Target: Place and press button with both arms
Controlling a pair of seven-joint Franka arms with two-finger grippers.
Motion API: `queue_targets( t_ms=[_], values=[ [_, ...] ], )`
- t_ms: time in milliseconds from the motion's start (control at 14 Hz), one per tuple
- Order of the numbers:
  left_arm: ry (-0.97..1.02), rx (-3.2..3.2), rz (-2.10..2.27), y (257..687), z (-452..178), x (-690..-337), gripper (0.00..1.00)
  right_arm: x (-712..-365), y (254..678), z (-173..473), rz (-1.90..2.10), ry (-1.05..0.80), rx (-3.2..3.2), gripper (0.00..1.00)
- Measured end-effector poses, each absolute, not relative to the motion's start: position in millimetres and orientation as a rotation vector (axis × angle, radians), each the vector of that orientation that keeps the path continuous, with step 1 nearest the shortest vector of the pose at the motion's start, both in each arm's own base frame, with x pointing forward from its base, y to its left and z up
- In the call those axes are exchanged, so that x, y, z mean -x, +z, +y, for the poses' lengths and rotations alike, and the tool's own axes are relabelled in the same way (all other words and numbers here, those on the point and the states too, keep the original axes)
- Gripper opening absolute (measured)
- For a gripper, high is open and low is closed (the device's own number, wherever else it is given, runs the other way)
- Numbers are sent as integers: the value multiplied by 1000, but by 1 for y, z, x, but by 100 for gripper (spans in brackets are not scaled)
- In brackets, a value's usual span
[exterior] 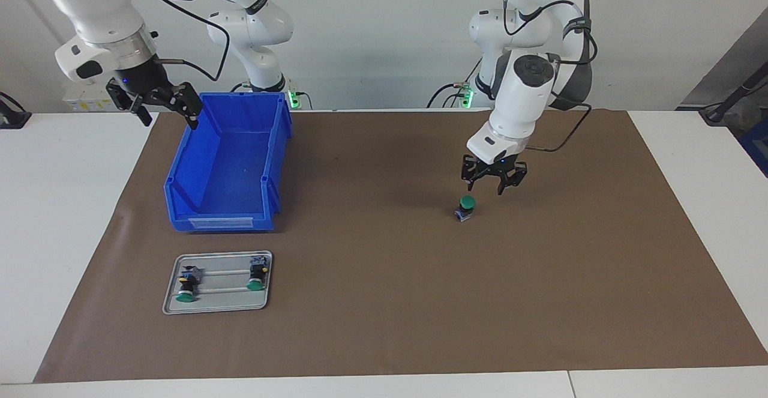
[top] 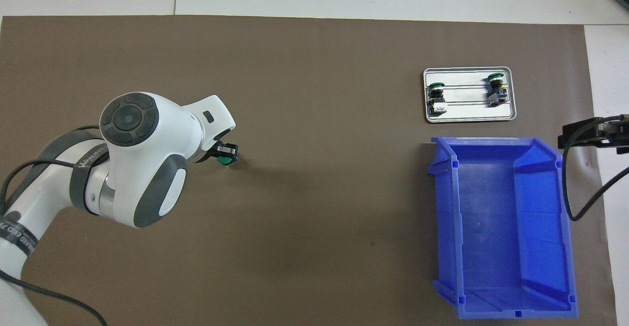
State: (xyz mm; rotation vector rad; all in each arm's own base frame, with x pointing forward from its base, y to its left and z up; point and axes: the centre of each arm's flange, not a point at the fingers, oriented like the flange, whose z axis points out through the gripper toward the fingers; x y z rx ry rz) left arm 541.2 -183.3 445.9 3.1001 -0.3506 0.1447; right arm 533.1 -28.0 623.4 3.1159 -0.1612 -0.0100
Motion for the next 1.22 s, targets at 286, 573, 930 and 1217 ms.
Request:
queue_targets(
  t_ms=[286, 573, 930, 1217],
  values=[
    [106, -3114, -409, 470, -128, -557, 100, -545, 619, 13, -63, 50, -3125, 100],
    [71, -3119, -447, 524, -75, -569, 100, -564, 595, 119, -62, 144, -3145, 100],
    [53, -3124, -429, 609, -52, -563, 100, -574, 543, 263, -107, 209, -3178, 100],
    [2, -3128, -394, 644, -34, -553, 100, -565, 503, 371, -107, 312, -3225, 99]
  ],
)
